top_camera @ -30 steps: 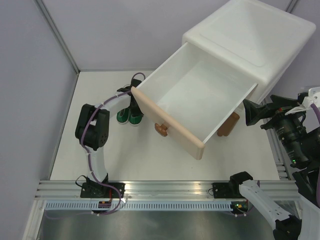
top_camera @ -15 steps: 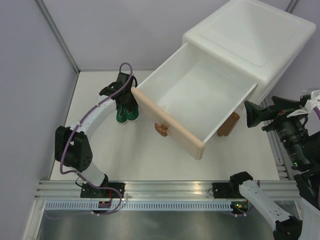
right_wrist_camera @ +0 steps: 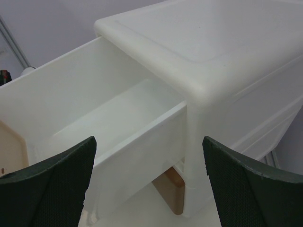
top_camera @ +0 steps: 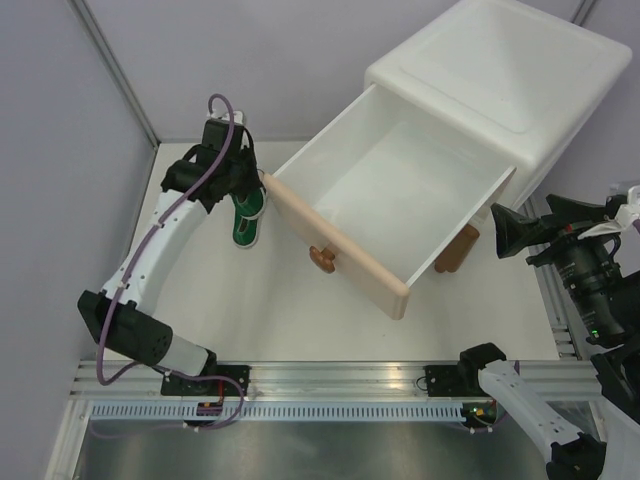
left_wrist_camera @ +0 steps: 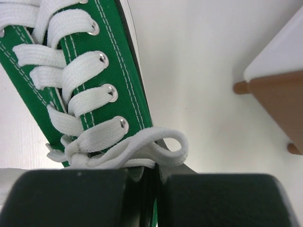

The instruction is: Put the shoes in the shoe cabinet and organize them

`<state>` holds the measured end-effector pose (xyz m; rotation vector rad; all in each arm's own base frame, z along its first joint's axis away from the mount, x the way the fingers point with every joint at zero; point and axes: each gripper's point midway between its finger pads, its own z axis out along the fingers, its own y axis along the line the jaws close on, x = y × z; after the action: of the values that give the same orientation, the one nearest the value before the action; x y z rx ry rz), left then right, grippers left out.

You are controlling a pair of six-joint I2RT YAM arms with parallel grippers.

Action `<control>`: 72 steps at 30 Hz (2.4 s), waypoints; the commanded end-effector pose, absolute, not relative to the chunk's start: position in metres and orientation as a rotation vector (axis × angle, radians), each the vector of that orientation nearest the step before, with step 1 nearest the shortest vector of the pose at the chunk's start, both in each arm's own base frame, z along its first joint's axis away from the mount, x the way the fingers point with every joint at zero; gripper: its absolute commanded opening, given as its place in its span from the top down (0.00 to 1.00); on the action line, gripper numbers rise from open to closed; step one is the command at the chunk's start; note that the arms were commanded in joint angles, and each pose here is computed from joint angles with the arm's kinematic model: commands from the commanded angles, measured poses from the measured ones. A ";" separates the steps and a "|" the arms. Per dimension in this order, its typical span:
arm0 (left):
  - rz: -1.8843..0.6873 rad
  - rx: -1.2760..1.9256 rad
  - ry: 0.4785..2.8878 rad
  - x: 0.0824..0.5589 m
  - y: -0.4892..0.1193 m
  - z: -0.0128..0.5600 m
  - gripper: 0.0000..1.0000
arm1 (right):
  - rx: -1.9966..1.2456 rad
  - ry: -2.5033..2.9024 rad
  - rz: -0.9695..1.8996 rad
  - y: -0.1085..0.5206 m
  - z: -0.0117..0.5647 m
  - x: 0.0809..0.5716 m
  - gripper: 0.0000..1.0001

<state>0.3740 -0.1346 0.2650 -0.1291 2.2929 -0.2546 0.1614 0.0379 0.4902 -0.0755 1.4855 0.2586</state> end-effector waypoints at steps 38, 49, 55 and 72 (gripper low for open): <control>-0.989 0.519 1.496 0.192 -0.324 0.577 0.98 | -0.083 1.457 0.295 0.038 0.495 0.144 0.04; -0.999 0.719 1.606 0.191 -0.377 0.517 0.98 | -0.077 1.457 0.276 0.034 0.491 0.142 0.04; -0.956 0.819 1.675 0.195 -0.393 0.476 0.98 | -0.077 1.460 0.274 0.034 0.488 0.144 0.04; -0.956 1.123 1.659 0.190 -0.434 0.421 0.98 | -0.078 1.441 0.304 0.040 0.495 0.149 0.04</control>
<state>0.1913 -0.4165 0.3943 1.0728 1.8346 -0.9066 0.1454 0.0364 0.4884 -0.0835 1.4633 0.2806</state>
